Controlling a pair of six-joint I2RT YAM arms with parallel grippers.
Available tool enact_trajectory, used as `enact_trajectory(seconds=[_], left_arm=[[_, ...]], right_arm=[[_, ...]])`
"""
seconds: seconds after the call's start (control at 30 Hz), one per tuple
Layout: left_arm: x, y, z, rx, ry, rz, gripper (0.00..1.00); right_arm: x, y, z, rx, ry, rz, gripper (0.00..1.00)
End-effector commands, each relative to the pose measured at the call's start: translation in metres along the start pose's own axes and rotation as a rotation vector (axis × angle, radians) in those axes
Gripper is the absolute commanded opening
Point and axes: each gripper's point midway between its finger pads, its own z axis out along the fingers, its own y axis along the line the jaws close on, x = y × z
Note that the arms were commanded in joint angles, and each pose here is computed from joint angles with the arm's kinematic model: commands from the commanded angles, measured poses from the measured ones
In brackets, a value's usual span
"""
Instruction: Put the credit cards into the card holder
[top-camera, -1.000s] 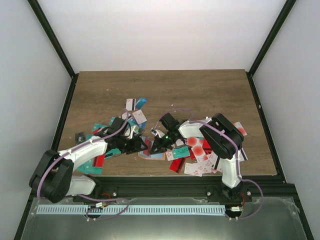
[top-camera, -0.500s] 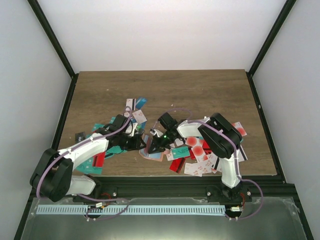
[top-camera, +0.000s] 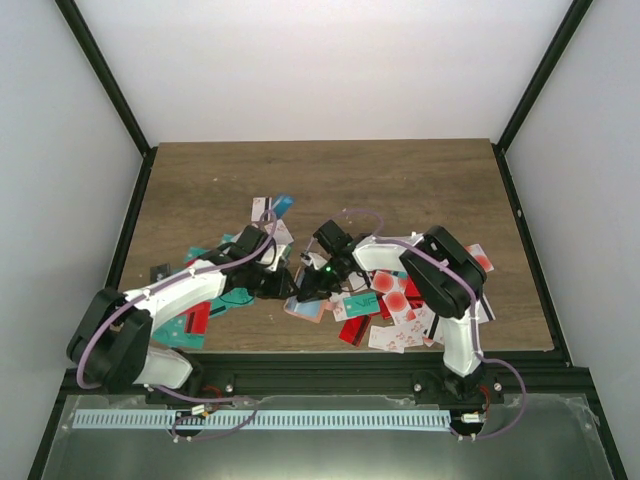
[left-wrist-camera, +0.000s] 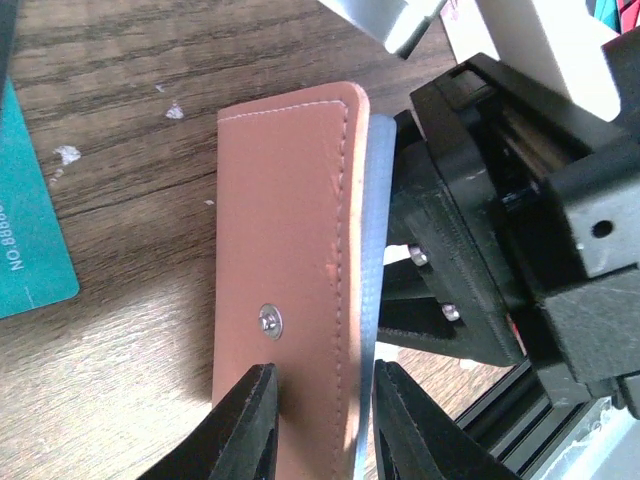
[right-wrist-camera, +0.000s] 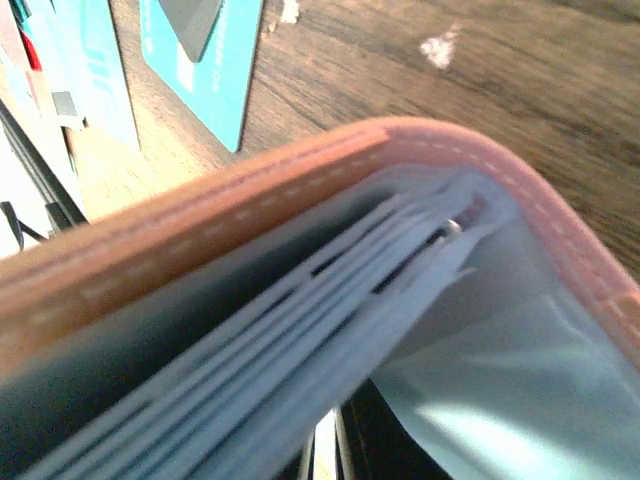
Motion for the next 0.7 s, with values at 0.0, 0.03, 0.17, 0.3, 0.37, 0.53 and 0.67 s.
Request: enact_trajectory(seconds=[0.0, 0.03, 0.17, 0.3, 0.37, 0.53, 0.67], left_arm=[[-0.003, -0.006, 0.003, 0.000, 0.009, 0.038, 0.28], [-0.002, -0.008, 0.004, 0.002, 0.013, 0.044, 0.28], [0.002, -0.010, 0.011, 0.003, 0.034, 0.061, 0.28], [0.005, -0.015, 0.019, 0.000, 0.056, 0.081, 0.28], [0.005, -0.019, 0.023, 0.003, 0.066, 0.091, 0.28], [0.010, -0.032, 0.040, 0.014, 0.128, 0.122, 0.30], [0.007, -0.050, 0.042, 0.058, 0.144, 0.118, 0.38]], right_arm=[[-0.007, 0.009, -0.017, 0.049, -0.044, -0.006, 0.09], [-0.006, 0.010, -0.019, 0.053, -0.046, -0.005, 0.10], [0.001, 0.012, -0.031, 0.073, -0.060, 0.001, 0.10], [0.012, 0.012, -0.046, 0.099, -0.078, 0.016, 0.11], [0.019, 0.011, -0.055, 0.115, -0.089, 0.022, 0.13], [0.033, -0.003, -0.089, 0.174, -0.168, 0.067, 0.17], [0.042, -0.015, -0.113, 0.184, -0.236, 0.098, 0.23]])
